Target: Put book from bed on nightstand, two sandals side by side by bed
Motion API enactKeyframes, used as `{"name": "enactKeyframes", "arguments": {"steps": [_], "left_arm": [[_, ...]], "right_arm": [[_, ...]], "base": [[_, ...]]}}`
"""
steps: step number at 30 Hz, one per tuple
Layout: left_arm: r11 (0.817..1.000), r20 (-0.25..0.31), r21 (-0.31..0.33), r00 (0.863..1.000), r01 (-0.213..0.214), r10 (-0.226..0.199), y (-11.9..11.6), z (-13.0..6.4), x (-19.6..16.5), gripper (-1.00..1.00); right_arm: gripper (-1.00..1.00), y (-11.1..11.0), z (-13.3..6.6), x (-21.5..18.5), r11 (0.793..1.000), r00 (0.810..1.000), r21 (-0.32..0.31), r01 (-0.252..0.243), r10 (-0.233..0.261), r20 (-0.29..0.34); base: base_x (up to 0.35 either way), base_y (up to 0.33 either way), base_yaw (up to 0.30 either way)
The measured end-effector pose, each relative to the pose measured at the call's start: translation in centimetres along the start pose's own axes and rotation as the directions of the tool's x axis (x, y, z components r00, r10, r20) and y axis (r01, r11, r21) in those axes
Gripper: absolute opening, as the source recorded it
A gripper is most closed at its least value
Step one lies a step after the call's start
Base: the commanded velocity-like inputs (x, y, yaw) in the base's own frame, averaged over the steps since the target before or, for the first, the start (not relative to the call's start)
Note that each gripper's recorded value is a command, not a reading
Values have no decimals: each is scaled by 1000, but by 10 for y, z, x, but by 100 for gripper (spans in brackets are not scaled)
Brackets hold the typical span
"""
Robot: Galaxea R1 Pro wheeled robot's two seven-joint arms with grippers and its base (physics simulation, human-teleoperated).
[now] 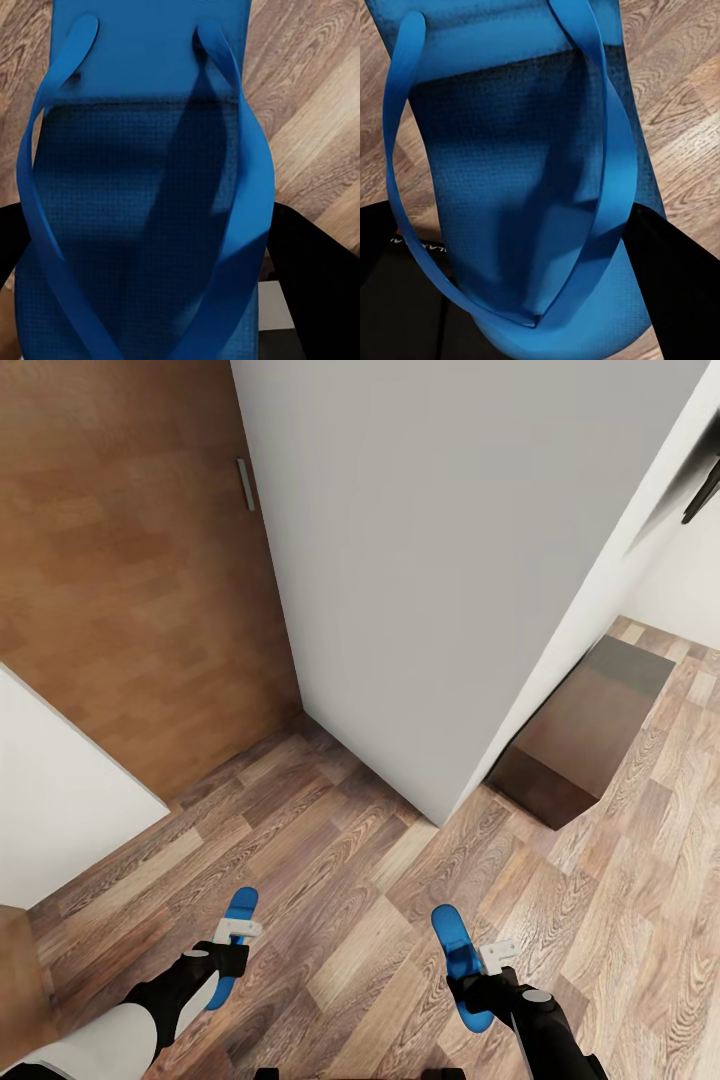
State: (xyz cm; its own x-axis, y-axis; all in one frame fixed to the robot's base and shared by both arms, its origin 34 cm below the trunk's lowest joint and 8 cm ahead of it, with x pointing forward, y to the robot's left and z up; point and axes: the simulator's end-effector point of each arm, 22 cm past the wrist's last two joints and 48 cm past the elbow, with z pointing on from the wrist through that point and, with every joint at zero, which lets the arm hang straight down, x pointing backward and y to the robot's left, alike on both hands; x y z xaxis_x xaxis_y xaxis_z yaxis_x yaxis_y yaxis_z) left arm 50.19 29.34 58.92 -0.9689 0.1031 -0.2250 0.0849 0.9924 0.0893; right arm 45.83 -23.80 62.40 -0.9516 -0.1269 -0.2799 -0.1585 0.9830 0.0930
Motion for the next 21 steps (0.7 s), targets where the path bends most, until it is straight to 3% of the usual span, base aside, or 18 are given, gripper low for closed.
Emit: {"name": "enactKeyframes", "arguments": {"steps": [21], "left_arm": [[1000, 36, -1, 999, -2, 2, -1, -6, -14, -100]], "right_arm": [[-100, -1, -5, -10, 1000, 1000, 3, 2, -2, 23]], "base": [[0, 0, 0]]}}
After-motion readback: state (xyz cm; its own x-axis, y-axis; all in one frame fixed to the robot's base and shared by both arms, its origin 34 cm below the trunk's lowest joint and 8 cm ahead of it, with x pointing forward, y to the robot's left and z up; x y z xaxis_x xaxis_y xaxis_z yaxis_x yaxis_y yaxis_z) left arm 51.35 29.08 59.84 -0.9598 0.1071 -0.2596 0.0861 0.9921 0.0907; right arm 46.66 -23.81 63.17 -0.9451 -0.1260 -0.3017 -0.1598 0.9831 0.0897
